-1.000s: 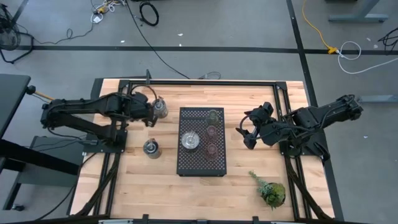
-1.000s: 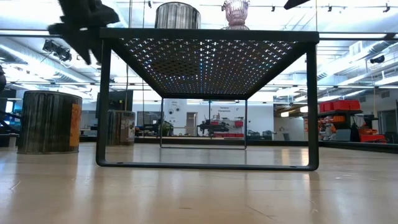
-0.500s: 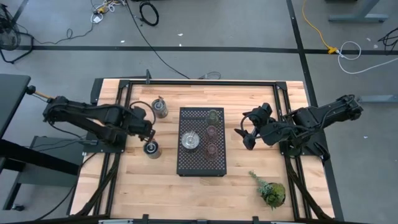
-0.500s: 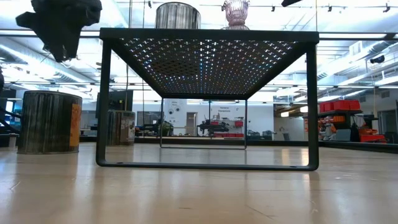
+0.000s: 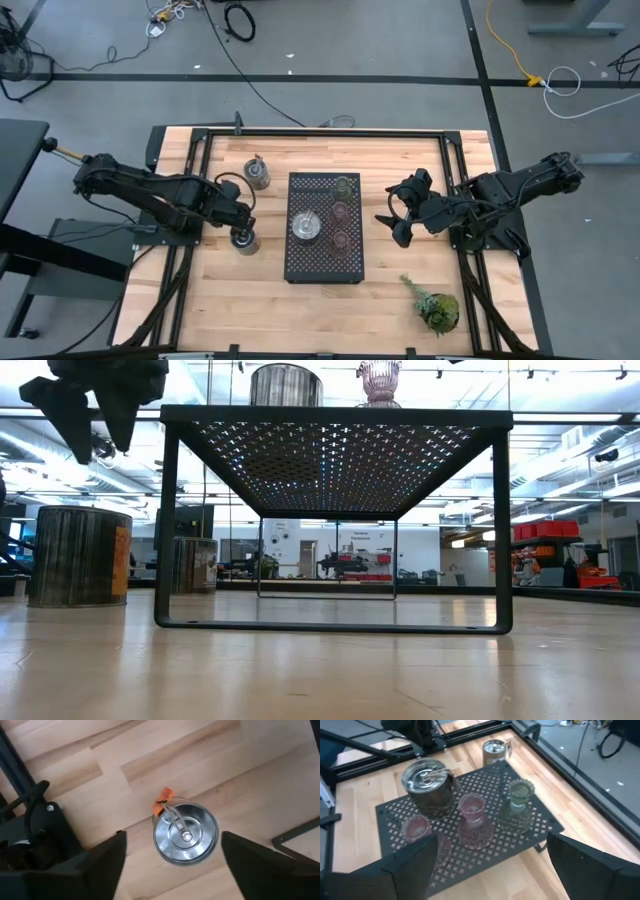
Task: Pick & Place candle stick holders
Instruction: Put the bottom silver scented candle on the shelf aligned with the silver scented candle
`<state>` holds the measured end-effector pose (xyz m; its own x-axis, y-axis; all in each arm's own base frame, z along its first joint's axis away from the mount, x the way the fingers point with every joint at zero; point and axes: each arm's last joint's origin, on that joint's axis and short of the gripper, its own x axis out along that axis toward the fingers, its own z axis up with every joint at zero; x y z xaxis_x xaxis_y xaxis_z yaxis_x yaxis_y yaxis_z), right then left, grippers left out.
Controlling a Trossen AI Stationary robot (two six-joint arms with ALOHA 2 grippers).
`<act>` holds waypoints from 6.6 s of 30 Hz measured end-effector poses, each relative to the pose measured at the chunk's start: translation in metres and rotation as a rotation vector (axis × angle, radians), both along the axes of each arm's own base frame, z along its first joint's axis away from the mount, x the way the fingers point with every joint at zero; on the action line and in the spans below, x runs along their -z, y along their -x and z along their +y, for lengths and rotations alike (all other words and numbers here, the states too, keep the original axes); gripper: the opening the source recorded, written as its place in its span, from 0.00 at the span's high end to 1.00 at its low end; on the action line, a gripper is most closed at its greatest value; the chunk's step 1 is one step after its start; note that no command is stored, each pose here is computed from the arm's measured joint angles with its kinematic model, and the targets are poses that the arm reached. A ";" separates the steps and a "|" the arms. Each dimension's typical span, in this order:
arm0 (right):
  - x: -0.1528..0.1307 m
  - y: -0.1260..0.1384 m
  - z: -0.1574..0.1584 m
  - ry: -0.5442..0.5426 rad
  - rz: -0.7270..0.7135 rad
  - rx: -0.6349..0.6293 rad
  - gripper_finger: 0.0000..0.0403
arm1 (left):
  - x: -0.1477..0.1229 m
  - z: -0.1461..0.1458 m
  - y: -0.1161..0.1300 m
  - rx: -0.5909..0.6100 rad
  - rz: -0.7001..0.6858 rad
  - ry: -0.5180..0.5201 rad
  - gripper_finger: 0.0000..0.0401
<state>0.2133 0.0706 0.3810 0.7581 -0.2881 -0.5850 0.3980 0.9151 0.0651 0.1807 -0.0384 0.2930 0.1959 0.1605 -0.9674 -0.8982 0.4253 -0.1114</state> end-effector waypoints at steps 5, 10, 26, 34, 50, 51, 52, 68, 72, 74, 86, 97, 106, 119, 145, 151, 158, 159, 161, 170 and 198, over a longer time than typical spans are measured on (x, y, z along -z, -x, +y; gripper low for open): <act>0.001 0.000 0.002 -0.042 0.019 -0.048 0.09 | 0.008 -0.006 -0.009 -0.007 0.032 -0.010 0.02; 0.002 0.000 0.004 -0.089 0.045 -0.109 0.09 | 0.019 -0.014 -0.019 -0.001 0.076 0.014 0.03; 0.002 0.000 0.006 -0.074 0.068 -0.190 0.09 | 0.053 -0.036 -0.044 -0.006 0.223 0.074 0.02; 0.002 0.000 0.006 -0.068 0.073 -0.214 0.09 | 0.062 -0.034 -0.052 -0.005 0.244 0.065 0.02; 0.001 0.000 0.008 -0.065 0.064 -0.227 0.09 | 0.069 -0.013 -0.060 0.048 0.316 0.112 0.02; 0.001 0.000 0.008 -0.065 0.063 -0.227 0.09 | 0.070 -0.012 -0.061 0.048 0.316 0.113 0.02; 0.001 0.000 0.008 -0.066 0.063 -0.227 0.09 | 0.071 -0.011 -0.062 0.053 0.320 0.113 0.02; 0.001 0.000 0.008 -0.066 0.063 -0.228 0.09 | 0.083 -0.007 -0.067 0.062 0.349 0.141 0.02; 0.001 0.000 0.008 -0.065 0.066 -0.228 0.09 | 0.098 -0.008 -0.062 0.070 0.364 0.192 0.01; 0.001 0.000 0.008 -0.064 0.070 -0.228 0.09 | 0.098 -0.009 -0.061 0.066 0.375 0.219 0.01; 0.001 0.000 0.008 -0.047 0.073 -0.241 0.09 | 0.093 -0.007 -0.064 0.065 0.317 0.138 0.02; 0.001 0.000 0.008 -0.050 0.072 -0.240 0.09 | 0.093 -0.008 -0.069 0.046 0.254 0.154 0.02; 0.001 0.000 0.008 -0.051 0.072 -0.239 0.09 | 0.093 -0.010 -0.073 0.055 0.218 0.174 0.04; 0.001 0.000 0.008 -0.051 0.072 -0.239 0.09 | 0.092 -0.010 -0.072 0.056 0.228 0.184 0.11; 0.000 -0.001 0.008 -0.045 0.059 -0.242 0.09 | 0.017 -0.006 -0.073 0.123 0.319 0.168 0.11; 0.000 -0.001 0.009 -0.046 0.057 -0.242 0.09 | -0.029 0.006 -0.077 0.132 0.234 0.117 0.11; 0.000 -0.001 0.009 -0.049 0.048 -0.243 0.09 | -0.070 0.031 -0.083 0.113 0.077 0.072 0.11; -0.001 -0.002 0.009 -0.050 0.044 -0.243 0.09 | -0.074 0.035 -0.082 0.107 0.064 0.068 0.11; -0.001 -0.002 0.009 -0.053 0.035 -0.244 0.09 | -0.081 0.044 -0.082 0.094 0.039 0.061 0.11; -0.003 -0.003 0.010 -0.059 0.015 -0.244 0.09 | -0.083 0.074 -0.085 0.054 0.032 0.055 0.11; -0.003 -0.004 0.010 -0.048 0.009 -0.255 0.09 | -0.066 0.104 -0.159 0.158 -0.080 0.147 0.11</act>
<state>0.2173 0.0806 0.3844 0.7976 -0.0605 -0.6002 0.1559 0.9818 0.1081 0.3393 0.0656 0.3589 0.2847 -0.0202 -0.9584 -0.8075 0.5337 -0.2511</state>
